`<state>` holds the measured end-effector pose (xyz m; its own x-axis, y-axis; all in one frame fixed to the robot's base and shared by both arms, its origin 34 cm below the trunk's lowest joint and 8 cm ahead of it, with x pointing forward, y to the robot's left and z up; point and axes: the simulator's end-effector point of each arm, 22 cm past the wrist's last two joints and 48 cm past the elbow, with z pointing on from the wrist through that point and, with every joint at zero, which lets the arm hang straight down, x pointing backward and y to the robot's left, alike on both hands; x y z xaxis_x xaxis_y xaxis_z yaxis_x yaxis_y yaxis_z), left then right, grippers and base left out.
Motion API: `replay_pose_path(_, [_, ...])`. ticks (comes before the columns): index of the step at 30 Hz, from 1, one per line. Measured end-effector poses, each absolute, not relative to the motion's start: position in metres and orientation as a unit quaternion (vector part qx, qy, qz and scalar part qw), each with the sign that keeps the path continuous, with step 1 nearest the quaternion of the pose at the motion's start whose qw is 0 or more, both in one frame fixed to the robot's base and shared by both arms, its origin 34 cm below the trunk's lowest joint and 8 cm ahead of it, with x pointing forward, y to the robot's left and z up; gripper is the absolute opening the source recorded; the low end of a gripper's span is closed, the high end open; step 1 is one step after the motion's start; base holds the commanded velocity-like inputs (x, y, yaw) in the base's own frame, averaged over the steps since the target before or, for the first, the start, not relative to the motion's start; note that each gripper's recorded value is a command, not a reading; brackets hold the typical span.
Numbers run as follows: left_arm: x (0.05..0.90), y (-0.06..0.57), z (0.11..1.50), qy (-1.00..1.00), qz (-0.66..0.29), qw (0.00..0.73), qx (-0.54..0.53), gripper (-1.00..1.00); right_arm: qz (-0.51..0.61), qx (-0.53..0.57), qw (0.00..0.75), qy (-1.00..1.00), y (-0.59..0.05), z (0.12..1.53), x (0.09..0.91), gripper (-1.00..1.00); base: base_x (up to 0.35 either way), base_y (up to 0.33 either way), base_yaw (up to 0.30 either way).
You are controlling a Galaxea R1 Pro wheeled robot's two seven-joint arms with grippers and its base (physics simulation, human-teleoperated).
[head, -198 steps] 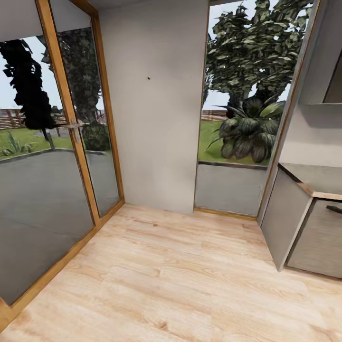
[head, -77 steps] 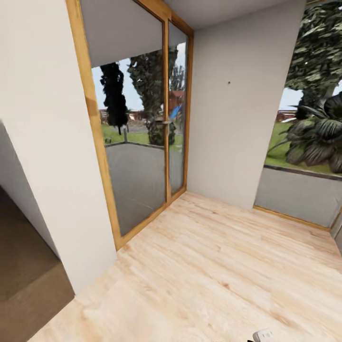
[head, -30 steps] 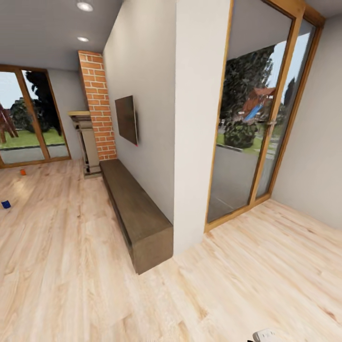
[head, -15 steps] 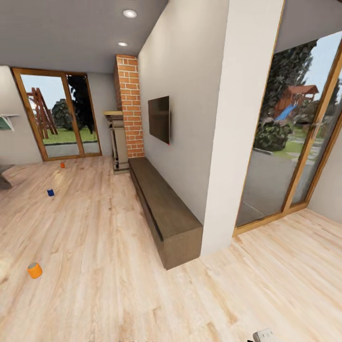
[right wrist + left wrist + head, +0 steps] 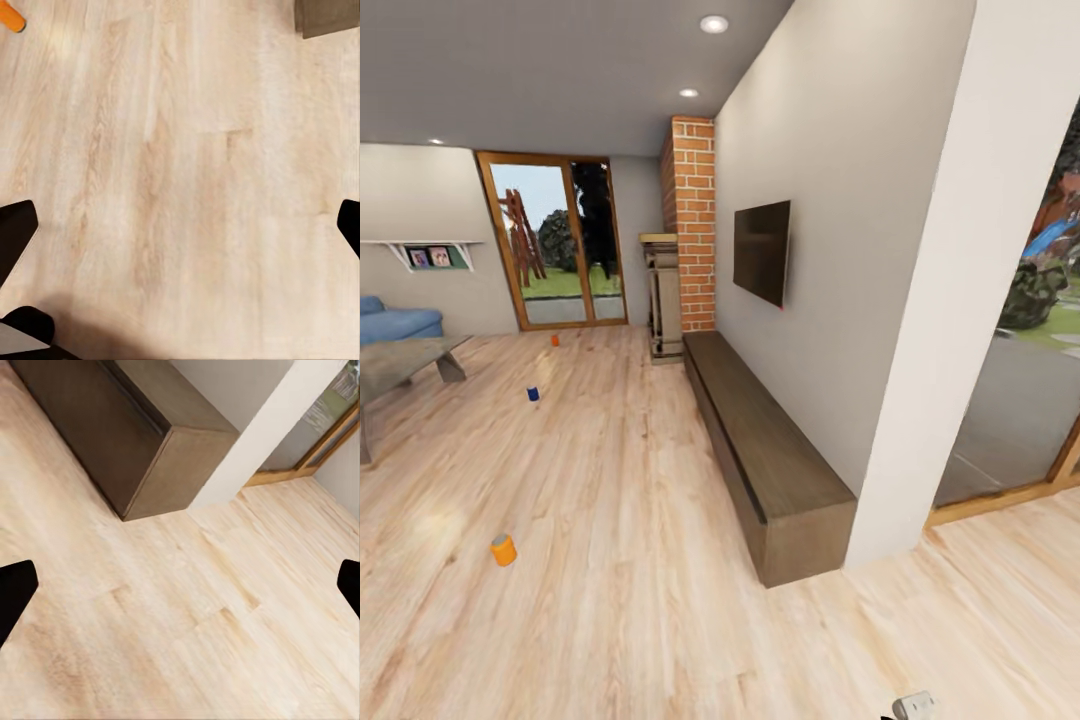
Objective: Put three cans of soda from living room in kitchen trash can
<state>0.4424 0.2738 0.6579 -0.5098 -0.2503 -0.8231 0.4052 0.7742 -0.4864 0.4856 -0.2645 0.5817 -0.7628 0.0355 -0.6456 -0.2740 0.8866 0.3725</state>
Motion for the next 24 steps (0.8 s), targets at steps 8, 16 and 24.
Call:
replay_pose_path(8, [0.4423,0.2736,0.658,0.803,-0.333,0.493,0.049,1.0,0.229,-0.066,0.338,0.91,-0.2645,0.5818,0.4857,1.0,0.297,0.196,0.29])
replay_pose_path(16, [0.4423,0.2739,0.6581,0.803,-0.333,0.493,0.048,1.0,0.229,-0.065,0.338,0.911,-0.2645,0.5817,0.4856,1.0,0.264,0.226,0.29])
replay_pose_path(24, [0.4423,0.2736,0.658,0.803,-0.333,0.493,0.049,1.0,0.229,-0.065,0.338,0.911,-0.2643,0.5816,0.4855,1.0,0.23,0.254,0.29])
